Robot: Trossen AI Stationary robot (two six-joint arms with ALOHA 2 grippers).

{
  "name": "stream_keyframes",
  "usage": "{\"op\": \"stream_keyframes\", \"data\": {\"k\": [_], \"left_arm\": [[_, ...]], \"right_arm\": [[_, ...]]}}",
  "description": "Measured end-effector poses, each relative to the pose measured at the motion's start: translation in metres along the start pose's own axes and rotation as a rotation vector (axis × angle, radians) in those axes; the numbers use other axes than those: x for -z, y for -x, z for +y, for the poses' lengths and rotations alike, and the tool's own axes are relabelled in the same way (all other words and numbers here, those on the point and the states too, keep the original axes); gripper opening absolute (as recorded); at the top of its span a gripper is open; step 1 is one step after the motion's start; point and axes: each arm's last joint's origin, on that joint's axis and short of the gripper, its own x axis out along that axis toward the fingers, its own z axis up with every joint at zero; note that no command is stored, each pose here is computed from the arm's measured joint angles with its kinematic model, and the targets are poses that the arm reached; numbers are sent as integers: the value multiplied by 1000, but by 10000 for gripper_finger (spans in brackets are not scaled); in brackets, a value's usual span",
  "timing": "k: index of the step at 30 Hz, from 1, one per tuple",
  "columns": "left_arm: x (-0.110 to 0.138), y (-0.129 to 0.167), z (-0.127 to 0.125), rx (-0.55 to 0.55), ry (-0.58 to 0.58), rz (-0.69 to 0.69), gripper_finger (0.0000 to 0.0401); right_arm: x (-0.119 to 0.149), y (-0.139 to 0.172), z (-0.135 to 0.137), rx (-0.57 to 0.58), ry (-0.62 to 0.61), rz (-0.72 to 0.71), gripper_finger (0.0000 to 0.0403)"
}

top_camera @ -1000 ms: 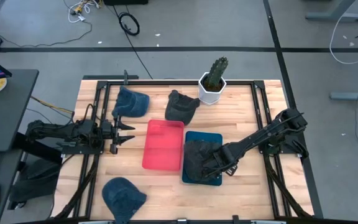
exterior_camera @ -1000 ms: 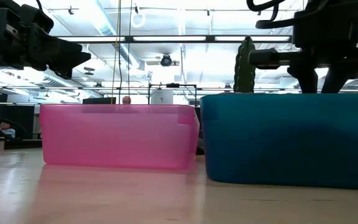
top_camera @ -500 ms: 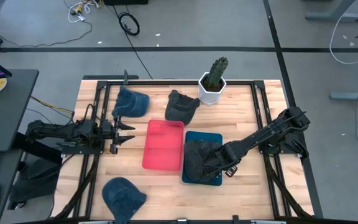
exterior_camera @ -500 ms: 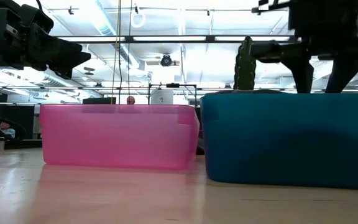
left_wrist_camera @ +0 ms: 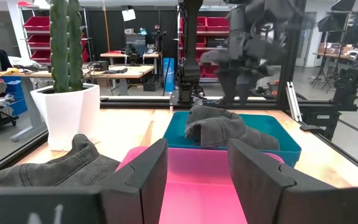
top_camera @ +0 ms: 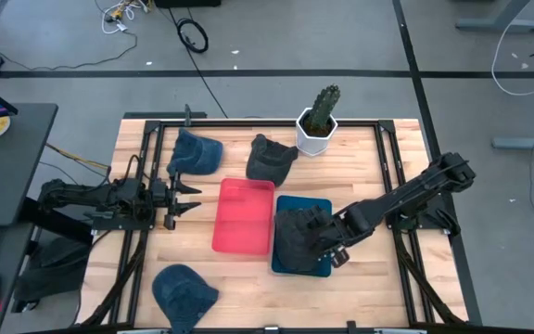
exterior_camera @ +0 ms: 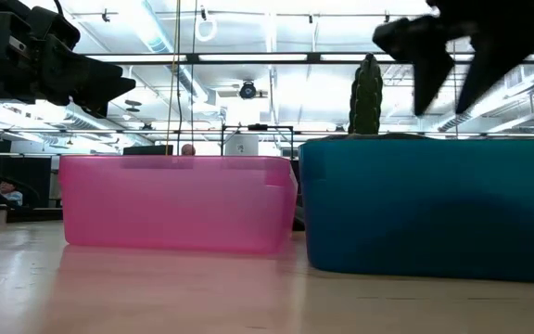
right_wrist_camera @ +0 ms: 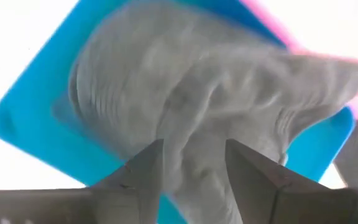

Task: Pick & Place hat
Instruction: Put the right black cap into the blue bin

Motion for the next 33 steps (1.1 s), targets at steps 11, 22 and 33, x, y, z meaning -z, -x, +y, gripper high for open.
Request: {"op": "stream_keyframes", "data": {"k": [11,22,33], "left_arm": [[0,0,0,0,0,0,172],[0,0,0,1,0,0,172],[0,0,0,0,0,0,172]], "right_arm": [[-34,8,-23,95,-315,-398,150],[-27,2,-50,114,-448,-376,60],[-25,-45,-59,81,-508,-241,5]]}}
